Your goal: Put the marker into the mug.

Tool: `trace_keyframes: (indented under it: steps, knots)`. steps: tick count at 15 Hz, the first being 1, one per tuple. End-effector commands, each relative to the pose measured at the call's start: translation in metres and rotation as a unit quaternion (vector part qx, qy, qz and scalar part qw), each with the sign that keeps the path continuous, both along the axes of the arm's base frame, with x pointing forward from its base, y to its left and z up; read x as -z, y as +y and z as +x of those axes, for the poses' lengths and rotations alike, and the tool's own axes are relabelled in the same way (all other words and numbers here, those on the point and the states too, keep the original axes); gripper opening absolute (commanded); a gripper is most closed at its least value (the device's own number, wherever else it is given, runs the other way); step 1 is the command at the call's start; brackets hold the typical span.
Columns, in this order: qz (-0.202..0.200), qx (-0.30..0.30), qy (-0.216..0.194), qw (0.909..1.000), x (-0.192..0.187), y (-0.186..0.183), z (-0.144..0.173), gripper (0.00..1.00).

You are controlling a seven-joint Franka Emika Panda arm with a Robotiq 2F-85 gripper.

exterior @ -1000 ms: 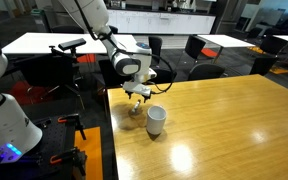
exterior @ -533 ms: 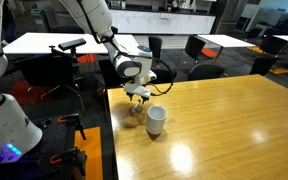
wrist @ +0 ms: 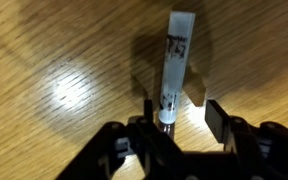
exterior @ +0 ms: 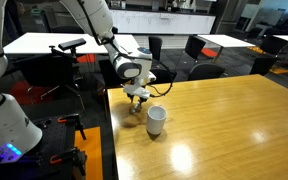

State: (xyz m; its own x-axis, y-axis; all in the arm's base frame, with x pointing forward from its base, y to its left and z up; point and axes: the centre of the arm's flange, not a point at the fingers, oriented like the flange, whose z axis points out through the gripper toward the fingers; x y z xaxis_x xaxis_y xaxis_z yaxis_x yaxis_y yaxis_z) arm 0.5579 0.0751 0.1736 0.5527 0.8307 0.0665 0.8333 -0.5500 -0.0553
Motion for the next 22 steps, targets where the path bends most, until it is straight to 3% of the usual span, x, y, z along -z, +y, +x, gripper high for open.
trace_keyframes:
  steps: [1,5,7,12,22]
  knots:
    - [-0.004,0.017,0.003,0.9999,-0.001,-0.001,0.000,0.31]
    - [-0.008,0.016,0.003,0.9998,-0.004,0.001,0.000,0.00]
    - [-0.009,0.027,0.001,0.9996,-0.009,0.003,0.001,0.05]
    - [0.004,0.068,-0.012,0.9976,-0.032,0.012,0.008,0.05]
    - [-0.007,0.167,-0.057,0.9842,-0.091,0.031,0.004,0.05]
